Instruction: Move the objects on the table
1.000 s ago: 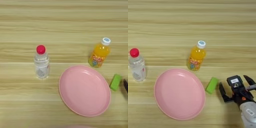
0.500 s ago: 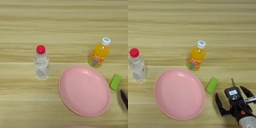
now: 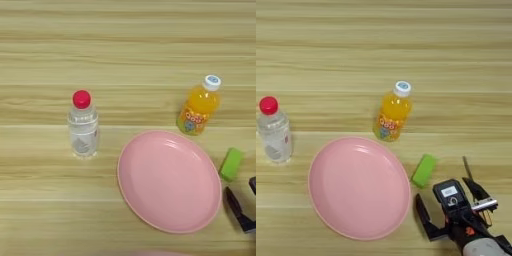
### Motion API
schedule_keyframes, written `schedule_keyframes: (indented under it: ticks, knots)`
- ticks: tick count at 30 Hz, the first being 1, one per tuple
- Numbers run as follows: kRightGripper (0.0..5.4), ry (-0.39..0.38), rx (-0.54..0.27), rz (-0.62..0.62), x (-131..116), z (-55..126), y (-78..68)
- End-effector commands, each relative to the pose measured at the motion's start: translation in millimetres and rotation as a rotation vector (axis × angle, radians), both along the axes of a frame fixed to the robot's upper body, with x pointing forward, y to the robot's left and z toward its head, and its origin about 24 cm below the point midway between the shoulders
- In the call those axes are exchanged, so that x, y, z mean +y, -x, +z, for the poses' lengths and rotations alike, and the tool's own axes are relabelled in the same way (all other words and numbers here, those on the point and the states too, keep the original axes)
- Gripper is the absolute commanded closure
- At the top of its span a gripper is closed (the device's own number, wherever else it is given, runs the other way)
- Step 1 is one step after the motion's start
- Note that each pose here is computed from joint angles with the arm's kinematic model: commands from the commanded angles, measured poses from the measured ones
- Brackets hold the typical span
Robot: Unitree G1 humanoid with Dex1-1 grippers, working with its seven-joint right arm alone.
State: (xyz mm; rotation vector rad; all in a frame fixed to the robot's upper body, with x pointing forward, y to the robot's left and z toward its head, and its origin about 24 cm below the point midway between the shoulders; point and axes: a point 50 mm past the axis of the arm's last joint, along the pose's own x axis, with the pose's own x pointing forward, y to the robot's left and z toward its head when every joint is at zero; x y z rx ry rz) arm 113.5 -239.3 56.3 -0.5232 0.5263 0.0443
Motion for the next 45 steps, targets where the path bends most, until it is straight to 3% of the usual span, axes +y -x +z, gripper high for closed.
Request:
schedule_keyframes:
  ticks: [1, 17, 33, 45]
  knots:
    - [0.03, 0.031, -0.069, 0.027, 2.6, 8.6, -7.3]
    - [0.03, 0.006, -0.098, 0.086, 19.3, 11.5, -16.4]
    - [0.03, 0.068, -0.101, -0.012, -7.3, 6.7, -23.2]
    - [0.03, 0.056, -0.111, -0.004, -5.2, 8.2, -25.5]
